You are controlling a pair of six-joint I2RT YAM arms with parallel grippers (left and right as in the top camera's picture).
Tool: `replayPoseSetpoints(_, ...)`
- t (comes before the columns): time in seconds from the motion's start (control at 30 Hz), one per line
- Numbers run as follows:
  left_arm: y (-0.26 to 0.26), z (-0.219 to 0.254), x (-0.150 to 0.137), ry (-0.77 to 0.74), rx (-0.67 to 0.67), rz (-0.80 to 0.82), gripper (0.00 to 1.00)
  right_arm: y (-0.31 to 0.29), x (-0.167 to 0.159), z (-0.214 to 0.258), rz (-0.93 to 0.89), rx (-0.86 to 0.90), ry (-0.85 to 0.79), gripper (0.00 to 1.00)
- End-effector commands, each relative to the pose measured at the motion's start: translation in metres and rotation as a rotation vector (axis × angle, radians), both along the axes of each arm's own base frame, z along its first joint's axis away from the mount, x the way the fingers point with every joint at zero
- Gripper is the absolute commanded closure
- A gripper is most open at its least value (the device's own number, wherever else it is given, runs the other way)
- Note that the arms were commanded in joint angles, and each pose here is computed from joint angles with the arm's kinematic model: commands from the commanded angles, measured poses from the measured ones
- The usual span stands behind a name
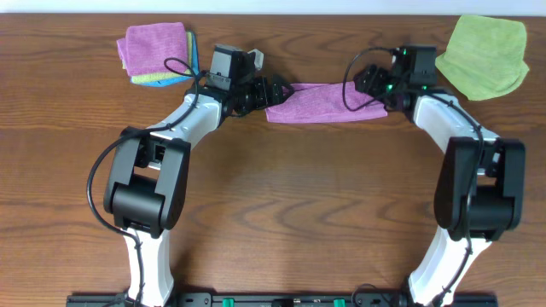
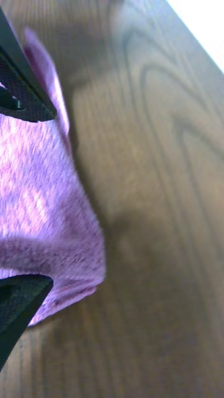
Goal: Fold the cloth
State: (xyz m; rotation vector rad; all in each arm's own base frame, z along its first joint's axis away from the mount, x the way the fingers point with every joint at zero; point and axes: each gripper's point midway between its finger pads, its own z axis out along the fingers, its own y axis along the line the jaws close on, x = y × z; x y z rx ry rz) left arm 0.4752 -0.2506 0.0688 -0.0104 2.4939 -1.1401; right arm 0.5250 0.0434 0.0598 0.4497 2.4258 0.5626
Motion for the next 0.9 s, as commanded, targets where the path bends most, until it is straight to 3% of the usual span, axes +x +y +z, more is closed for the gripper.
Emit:
replayPoseSetpoints(0.0, -0.002, 0.024, 0.004, -0.037, -0.069, -0.043, 0.05, 0.005, 0.01, 0.018, 0.039, 0.0, -0.024, 0.2)
replayPoseSetpoints(0.17, -0.009, 0.048, 0.002, -0.088, -0.183, -0.131, 0.01, 0.002, 0.006, 0.029, 0.063, -0.037, 0.023, 0.2)
replayPoseSetpoints(0.27, -0.018, 0.067, -0.004, -0.128, -0.271, -0.21, 0.09, -0.005, -0.003, 0.029, 0.062, -0.085, 0.085, 0.23)
replayPoseSetpoints(0.37, -0.02, 0.072, -0.006, -0.12, -0.297, -0.221, 0.19, -0.015, -0.012, 0.029, 0.052, -0.146, 0.142, 0.32)
replayPoseSetpoints(0.47, -0.02, 0.072, -0.006, -0.082, -0.31, -0.199, 0.36, -0.021, -0.019, 0.032, 0.049, -0.182, 0.178, 0.35)
replayPoseSetpoints(0.5, -0.02, 0.072, -0.006, -0.063, -0.317, -0.19, 0.43, -0.023, -0.022, 0.034, 0.042, -0.194, 0.191, 0.36)
replayPoseSetpoints(0.53, -0.02, 0.072, -0.006, -0.044, -0.324, -0.179, 0.62, -0.025, -0.024, 0.037, 0.035, -0.205, 0.199, 0.37)
replayPoseSetpoints(0.57, -0.02, 0.071, -0.006, -0.025, -0.33, -0.169, 0.69, -0.027, -0.026, 0.039, 0.03, -0.212, 0.201, 0.39)
replayPoseSetpoints(0.7, -0.02, 0.071, -0.006, 0.074, -0.365, -0.115, 0.71, -0.035, -0.033, 0.051, 0.005, -0.252, 0.204, 0.46)
replayPoseSetpoints(0.73, -0.02, 0.071, -0.006, 0.108, -0.376, -0.097, 0.74, -0.037, -0.035, 0.055, -0.001, -0.262, 0.207, 0.51)
replayPoseSetpoints(0.83, -0.022, 0.073, -0.009, 0.154, -0.399, -0.092, 0.94, -0.047, -0.049, 0.062, -0.029, -0.311, 0.24, 0.88)
replayPoseSetpoints(0.87, -0.022, 0.072, -0.01, 0.155, -0.398, -0.093, 0.94, -0.051, -0.053, 0.064, -0.04, -0.332, 0.254, 0.99)
